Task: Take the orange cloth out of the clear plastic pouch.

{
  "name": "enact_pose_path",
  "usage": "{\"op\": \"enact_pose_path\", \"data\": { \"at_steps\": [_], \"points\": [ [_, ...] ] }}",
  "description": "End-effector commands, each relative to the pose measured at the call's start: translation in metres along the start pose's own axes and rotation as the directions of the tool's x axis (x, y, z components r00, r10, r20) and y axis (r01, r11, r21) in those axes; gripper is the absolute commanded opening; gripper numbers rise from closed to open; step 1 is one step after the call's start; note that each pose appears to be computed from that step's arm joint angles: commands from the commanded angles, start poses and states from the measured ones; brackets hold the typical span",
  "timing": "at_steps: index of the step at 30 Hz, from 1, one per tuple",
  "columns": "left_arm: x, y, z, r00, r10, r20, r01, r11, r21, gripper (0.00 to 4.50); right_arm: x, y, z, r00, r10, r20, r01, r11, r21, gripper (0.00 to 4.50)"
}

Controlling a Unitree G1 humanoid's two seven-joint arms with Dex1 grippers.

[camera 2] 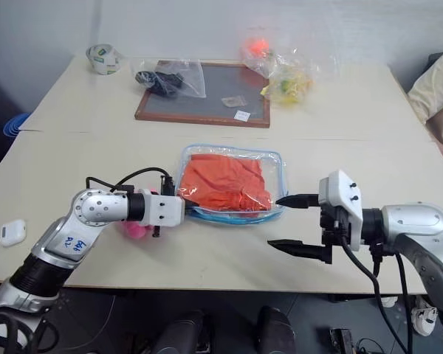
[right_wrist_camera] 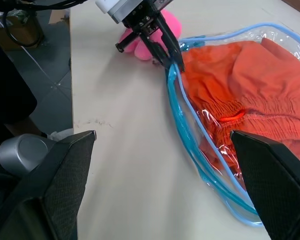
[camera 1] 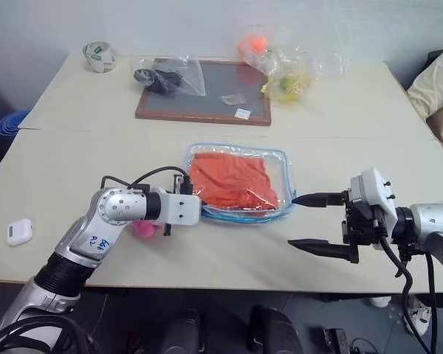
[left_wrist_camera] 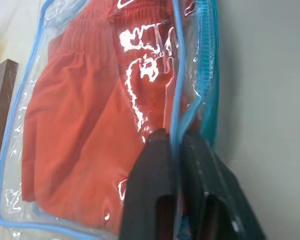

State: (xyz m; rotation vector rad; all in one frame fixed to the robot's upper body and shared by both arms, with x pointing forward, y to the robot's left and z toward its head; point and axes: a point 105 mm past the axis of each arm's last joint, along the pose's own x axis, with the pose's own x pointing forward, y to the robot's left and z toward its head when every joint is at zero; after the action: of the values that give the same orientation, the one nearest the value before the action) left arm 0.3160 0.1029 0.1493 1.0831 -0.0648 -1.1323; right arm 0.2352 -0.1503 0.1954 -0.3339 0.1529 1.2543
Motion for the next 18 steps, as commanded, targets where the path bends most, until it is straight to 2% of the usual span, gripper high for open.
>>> {"op": "enact_pose_path", "data": {
  "at_steps": [1, 2, 5, 11, 15, 18],
  "points": [
    [-0.006, 0.017, 0.013, 0.992, 0.104, 0.070, -0.099, 0.992, -0.075, 0.40, 0.001, 0.004, 0.005, 1.000, 0.006, 0.006, -0.006, 0.998, -0.063, 4.50],
    [-0.008, 0.021, 0.018, 0.986, 0.130, 0.103, -0.118, 0.986, -0.119, 0.40, 0.002, 0.005, 0.005, 1.000, 0.016, 0.011, -0.015, 0.998, -0.063, 4.50],
    [-0.015, 0.032, 0.032, 0.964, 0.200, 0.176, -0.157, 0.960, -0.231, 0.38, 0.009, 0.004, 0.004, 1.000, 0.023, 0.018, -0.022, 0.997, -0.069, 3.93],
    [-0.020, 0.030, 0.037, 0.959, 0.227, 0.168, -0.163, 0.931, -0.328, 0.38, 0.042, -0.003, -0.004, 1.000, -0.017, 0.010, 0.018, 0.987, -0.157, 1.98],
    [-0.020, 0.026, 0.042, 0.960, 0.222, 0.168, -0.153, 0.925, -0.348, 0.38, 0.071, -0.026, -0.010, 0.989, -0.147, -0.009, 0.139, 0.950, -0.280, 0.60],
    [-0.017, 0.022, 0.046, 0.961, 0.217, 0.171, -0.145, 0.924, -0.354, 0.38, 0.090, -0.040, -0.014, 0.977, -0.213, -0.014, 0.194, 0.912, -0.361, 0.60]
  ]
}}
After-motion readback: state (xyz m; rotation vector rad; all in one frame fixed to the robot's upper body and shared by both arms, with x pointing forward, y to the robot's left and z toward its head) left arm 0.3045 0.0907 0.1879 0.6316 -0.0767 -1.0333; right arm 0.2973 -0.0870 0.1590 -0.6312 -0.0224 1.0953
